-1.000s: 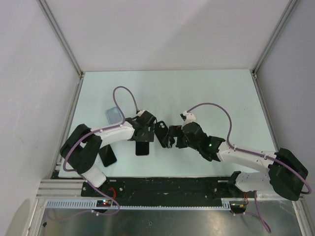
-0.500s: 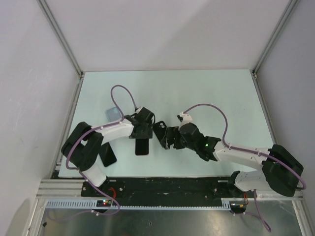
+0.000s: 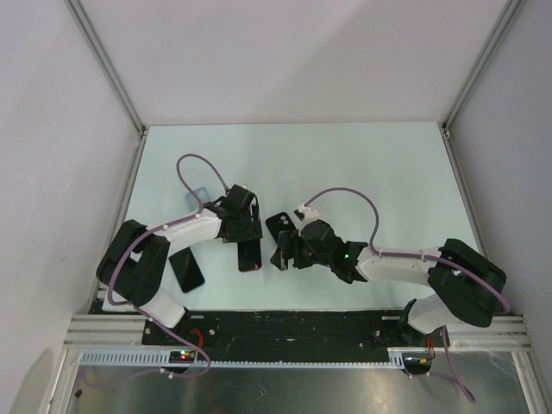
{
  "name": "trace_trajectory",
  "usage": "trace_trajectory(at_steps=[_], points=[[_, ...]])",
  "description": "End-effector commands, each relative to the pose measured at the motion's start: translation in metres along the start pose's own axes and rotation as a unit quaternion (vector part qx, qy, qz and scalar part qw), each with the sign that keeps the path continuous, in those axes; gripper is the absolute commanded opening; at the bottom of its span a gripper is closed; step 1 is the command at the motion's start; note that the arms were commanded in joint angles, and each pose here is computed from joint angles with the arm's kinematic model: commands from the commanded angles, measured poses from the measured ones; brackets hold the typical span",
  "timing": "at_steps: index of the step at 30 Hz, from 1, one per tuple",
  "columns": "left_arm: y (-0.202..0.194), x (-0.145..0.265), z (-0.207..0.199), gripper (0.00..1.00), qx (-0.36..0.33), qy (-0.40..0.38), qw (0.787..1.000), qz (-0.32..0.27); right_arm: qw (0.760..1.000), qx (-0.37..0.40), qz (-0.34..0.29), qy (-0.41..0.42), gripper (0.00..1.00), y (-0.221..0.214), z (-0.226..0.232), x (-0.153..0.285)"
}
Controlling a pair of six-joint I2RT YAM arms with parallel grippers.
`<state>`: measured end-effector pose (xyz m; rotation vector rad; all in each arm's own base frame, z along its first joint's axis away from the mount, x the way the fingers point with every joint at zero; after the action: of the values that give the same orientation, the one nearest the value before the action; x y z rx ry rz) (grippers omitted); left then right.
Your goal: Put the phone into the phone case
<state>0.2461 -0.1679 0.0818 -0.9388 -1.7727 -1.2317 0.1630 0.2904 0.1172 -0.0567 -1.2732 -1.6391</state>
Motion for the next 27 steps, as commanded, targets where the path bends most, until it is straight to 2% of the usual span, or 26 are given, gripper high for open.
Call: trace_trajectory(at_steps=[1,18,27], points=[[-0.022,0.003,-0.001,0.53,0.038,-0.046,0.996,0.069,0.998,0.000,-0.008,0.056,0.84,0.011,0.027,-0.016],[-0.024,0.013,0.002,0.53,0.062,-0.082,0.992,0.079,0.992,-0.014,0.060,0.107,0.66,-0.005,0.045,-0.069],[-0.023,0.020,0.001,0.54,0.070,-0.099,0.990,0.076,0.992,-0.030,0.066,0.104,0.53,-0.010,0.041,-0.080]])
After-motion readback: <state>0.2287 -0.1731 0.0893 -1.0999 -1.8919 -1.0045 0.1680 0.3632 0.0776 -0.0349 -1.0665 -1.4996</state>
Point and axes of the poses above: each gripper's point midway between its finger pads, its own x axis back along the fingers, its own z axis along the line the jaws close on, y = z × x, the point moved 7 cm from there along x, back along the fingers, and after that the axes turned 8 degrees about x, right-handed, at the moved point
